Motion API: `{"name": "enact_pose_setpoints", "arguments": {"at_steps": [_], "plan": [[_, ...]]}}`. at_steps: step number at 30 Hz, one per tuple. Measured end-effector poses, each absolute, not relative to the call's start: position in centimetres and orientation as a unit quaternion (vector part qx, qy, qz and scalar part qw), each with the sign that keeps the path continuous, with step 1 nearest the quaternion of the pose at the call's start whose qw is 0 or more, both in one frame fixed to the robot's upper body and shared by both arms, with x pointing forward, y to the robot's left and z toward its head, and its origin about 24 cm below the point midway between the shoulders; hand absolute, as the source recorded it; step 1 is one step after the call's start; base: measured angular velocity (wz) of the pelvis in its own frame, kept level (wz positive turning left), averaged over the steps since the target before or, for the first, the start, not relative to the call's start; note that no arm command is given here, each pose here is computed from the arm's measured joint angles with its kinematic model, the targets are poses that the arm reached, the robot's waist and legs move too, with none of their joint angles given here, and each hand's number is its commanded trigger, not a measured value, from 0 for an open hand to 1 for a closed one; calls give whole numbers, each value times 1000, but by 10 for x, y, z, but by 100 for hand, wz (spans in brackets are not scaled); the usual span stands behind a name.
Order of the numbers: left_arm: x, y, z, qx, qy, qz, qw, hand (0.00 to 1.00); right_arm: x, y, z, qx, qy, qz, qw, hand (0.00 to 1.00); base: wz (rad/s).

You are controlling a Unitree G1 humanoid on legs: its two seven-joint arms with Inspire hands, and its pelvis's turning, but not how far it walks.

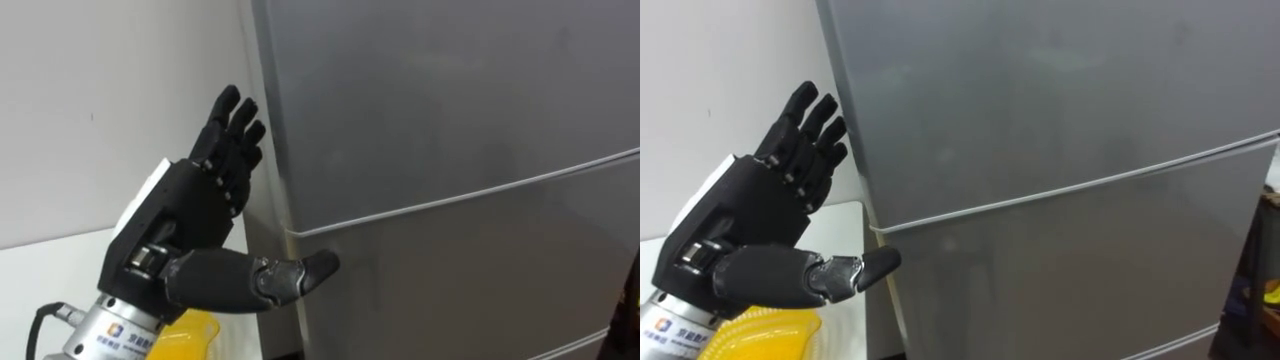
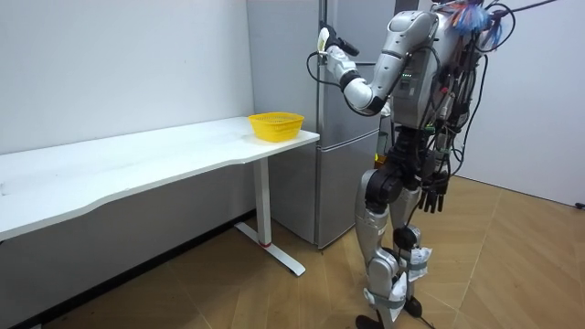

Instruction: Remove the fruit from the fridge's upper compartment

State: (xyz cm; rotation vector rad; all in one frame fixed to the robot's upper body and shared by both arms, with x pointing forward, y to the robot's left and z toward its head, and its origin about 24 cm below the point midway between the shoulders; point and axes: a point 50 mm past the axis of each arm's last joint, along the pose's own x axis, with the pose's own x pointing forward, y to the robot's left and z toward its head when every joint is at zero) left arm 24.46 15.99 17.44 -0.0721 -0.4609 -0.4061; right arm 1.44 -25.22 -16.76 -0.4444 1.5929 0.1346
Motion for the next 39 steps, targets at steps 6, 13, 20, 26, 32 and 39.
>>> {"name": "enact_pose_setpoints", "arguments": {"at_steps": [6,13,20,26,32,39], "plan": [[245,150,171,-38,-217,-224,949,0,16,-251,-168,-197,710,63,673,0,0],[245,150,170,-25,-213,-234,948,0,17,-251,-168,-197,713,68,670,0,2],[247,151,174,-6,-211,-244,947,100,22,-253,-167,-204,709,73,671,0,0],[249,160,180,10,-221,-214,951,100,20,-261,-165,-214,712,74,665,0,9],[250,158,182,10,-225,-213,951,74,22,-261,-165,-215,711,74,666,0,4],[250,144,186,8,-234,-254,938,0,21,-262,-165,-217,711,75,664,0,0]]}}
